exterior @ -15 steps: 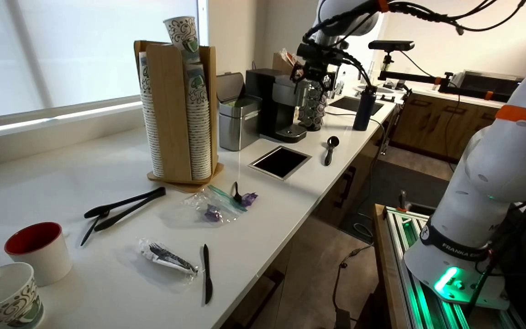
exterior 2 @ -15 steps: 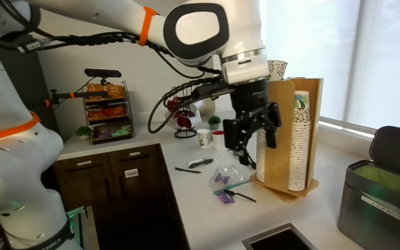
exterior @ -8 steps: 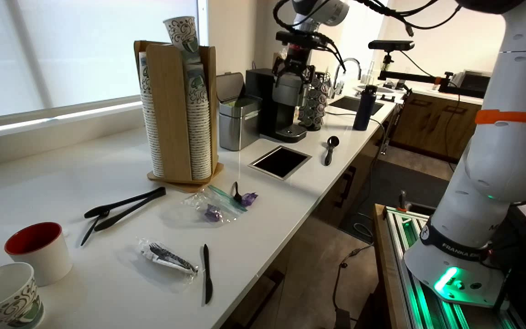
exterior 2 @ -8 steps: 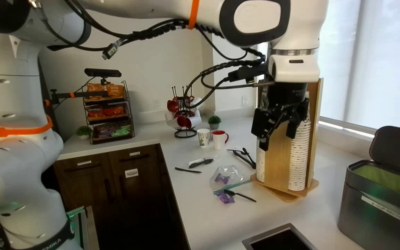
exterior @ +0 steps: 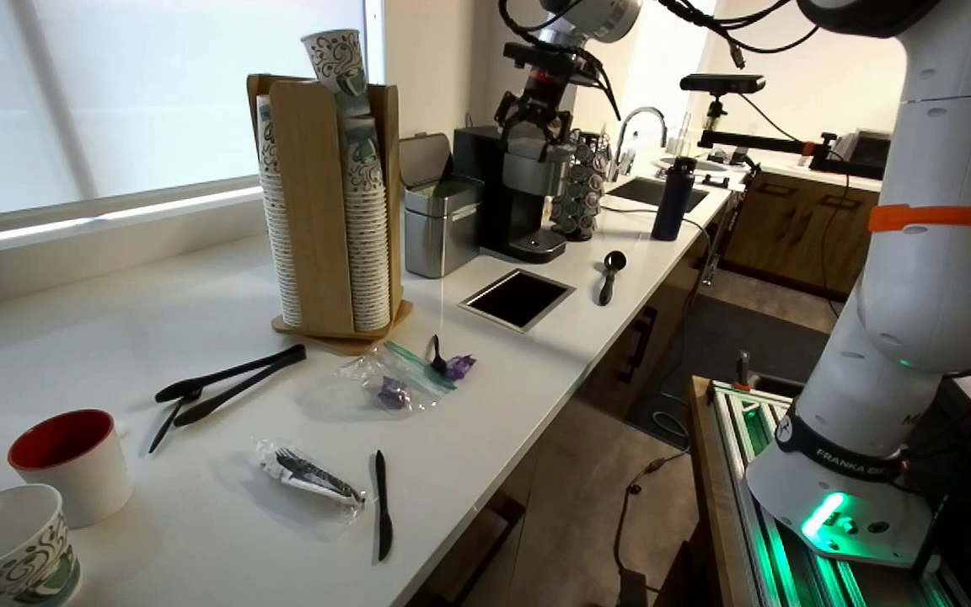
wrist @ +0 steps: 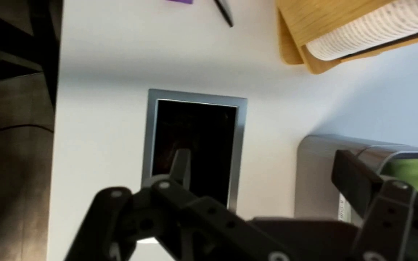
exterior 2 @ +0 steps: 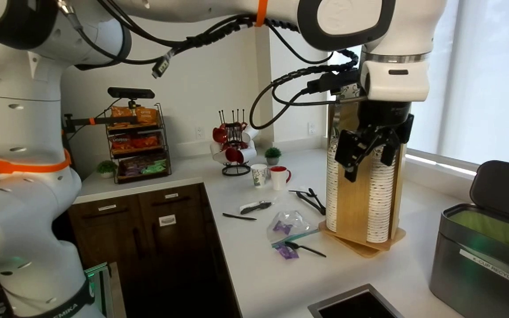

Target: Move the silver bin forwards.

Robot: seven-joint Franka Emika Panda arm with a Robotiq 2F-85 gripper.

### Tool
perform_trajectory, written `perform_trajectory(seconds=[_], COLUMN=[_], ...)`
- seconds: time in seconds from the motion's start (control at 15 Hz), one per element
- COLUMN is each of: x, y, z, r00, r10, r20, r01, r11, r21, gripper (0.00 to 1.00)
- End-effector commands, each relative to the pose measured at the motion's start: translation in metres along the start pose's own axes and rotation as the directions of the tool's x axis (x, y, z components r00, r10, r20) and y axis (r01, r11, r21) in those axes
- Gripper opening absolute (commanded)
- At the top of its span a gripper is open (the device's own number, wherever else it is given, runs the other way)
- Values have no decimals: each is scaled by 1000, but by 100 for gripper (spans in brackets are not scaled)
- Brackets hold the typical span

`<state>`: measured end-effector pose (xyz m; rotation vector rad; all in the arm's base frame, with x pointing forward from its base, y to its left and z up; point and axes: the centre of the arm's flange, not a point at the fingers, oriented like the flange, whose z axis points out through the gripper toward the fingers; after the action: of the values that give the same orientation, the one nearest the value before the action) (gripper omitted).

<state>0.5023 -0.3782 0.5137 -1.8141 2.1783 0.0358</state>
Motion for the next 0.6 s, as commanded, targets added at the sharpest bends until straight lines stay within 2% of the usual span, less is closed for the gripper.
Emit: perform_trajectory(seconds=[0.0,0.13,0.27,0.4,0.47,0.53], x=[22,35,40,42,31,31], y=[-42,-74,-97,-128,-88,-96], z=[-12,-23,-27,-23,-30,-25], r00=[999,998,995,987,993,992], r10=[41,68,91,105,85,83], r20=[10,6,-35,-118,-83,-96], r01=[-43,-67,-66,-27,-37,-28], r11=[978,944,897,849,886,881], r21=[203,323,436,528,462,473], gripper=[100,100,100,100,100,100])
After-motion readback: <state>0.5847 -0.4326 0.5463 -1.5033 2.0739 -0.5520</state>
